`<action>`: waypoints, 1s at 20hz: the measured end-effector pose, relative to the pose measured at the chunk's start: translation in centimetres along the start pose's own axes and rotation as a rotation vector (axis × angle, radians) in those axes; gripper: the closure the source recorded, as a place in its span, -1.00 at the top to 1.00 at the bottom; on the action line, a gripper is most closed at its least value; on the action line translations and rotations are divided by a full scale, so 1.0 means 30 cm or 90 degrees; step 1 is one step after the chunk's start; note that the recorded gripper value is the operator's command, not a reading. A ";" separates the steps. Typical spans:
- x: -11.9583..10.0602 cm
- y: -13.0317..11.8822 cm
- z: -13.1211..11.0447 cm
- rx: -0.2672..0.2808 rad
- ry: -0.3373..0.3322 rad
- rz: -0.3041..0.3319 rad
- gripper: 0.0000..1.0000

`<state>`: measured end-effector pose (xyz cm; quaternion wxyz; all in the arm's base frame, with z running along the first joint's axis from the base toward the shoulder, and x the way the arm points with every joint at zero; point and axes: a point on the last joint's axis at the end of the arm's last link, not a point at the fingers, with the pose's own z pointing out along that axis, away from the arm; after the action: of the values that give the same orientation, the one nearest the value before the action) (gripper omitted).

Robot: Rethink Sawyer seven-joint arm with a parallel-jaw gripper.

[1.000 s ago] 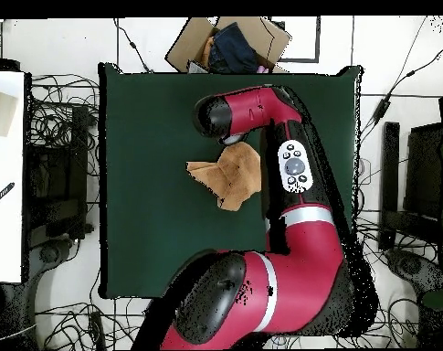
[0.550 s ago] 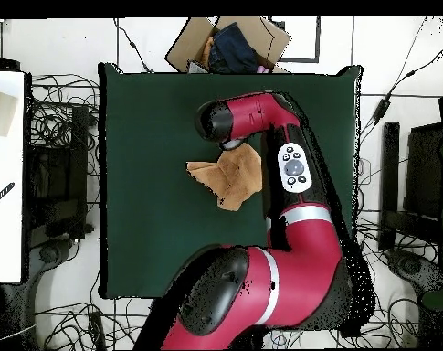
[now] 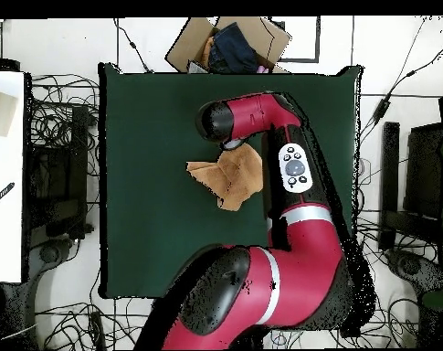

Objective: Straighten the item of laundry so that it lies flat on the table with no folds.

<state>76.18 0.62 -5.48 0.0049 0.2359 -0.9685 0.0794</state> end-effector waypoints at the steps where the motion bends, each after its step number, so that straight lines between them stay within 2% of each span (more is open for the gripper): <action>1: 0.000 -0.001 0.000 0.000 0.000 0.000 1.00; 11: 0.011 -0.016 0.001 -0.003 0.001 0.006 1.00; 20: 0.096 -0.032 -0.036 -0.019 0.020 0.009 1.00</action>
<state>74.05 -1.37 -4.14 0.0234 0.2279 -0.9710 0.0685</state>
